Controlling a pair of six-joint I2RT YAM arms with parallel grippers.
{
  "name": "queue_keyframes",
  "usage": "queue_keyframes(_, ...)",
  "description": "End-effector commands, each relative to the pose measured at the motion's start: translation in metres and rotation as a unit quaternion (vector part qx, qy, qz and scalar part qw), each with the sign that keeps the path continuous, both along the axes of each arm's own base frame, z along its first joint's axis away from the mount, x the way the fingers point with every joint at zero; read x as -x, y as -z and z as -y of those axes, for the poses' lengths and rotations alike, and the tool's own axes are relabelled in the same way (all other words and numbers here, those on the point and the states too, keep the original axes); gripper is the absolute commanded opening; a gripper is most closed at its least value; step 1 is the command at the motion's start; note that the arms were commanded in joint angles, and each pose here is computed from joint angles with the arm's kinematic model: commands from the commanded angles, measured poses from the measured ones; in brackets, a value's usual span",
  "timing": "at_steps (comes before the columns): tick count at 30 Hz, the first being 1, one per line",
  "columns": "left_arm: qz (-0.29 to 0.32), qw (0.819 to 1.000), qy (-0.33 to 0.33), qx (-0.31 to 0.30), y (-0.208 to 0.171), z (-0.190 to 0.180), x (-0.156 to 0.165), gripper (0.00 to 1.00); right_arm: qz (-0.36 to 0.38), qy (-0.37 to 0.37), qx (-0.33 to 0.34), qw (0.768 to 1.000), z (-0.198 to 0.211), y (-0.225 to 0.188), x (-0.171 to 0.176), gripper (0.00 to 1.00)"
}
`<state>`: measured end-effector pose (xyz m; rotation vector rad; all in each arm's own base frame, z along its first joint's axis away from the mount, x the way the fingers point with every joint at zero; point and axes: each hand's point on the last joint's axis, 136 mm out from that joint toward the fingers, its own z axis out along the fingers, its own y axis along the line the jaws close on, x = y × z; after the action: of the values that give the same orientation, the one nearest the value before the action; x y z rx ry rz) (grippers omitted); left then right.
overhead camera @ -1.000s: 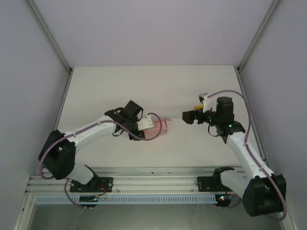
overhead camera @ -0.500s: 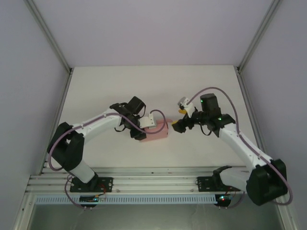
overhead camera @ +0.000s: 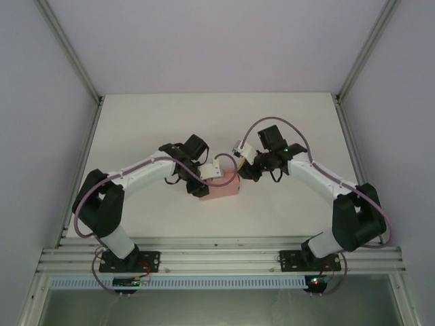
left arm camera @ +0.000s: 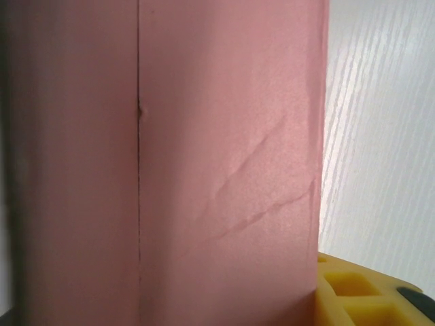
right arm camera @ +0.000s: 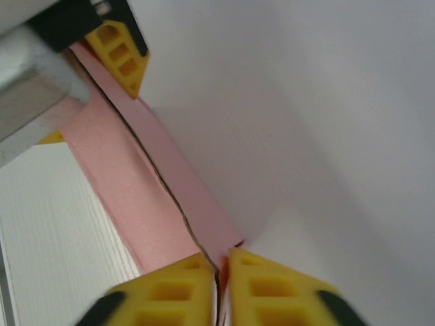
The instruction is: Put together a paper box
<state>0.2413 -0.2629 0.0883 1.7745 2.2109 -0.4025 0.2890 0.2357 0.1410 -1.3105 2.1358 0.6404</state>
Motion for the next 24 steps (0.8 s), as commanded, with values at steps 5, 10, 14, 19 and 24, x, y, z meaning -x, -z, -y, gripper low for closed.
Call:
queue_keyframes(5,0.011,1.000,-0.013,0.008,-0.008,0.004,-0.009,0.44,-0.051,0.022,0.031,0.998,0.001,0.006,0.013,0.00)
queue_keyframes(10,0.041,0.998,-0.047,0.016,-0.013,0.007,-0.026,0.44,-0.106,0.148,-0.011,0.983,-0.005,0.004,-0.001,0.00)
queue_keyframes(14,0.054,0.996,-0.066,0.013,-0.011,0.008,-0.036,0.44,-0.176,0.221,-0.093,0.955,-0.023,-0.006,-0.002,0.00)
queue_keyframes(19,0.061,0.995,-0.072,0.013,-0.009,0.011,-0.044,0.44,-0.170,0.224,-0.105,0.954,-0.031,-0.005,0.011,0.00)
queue_keyframes(24,0.058,0.996,-0.071,0.014,-0.008,0.015,-0.047,0.44,-0.178,0.241,-0.090,0.950,-0.022,0.011,0.016,0.00)
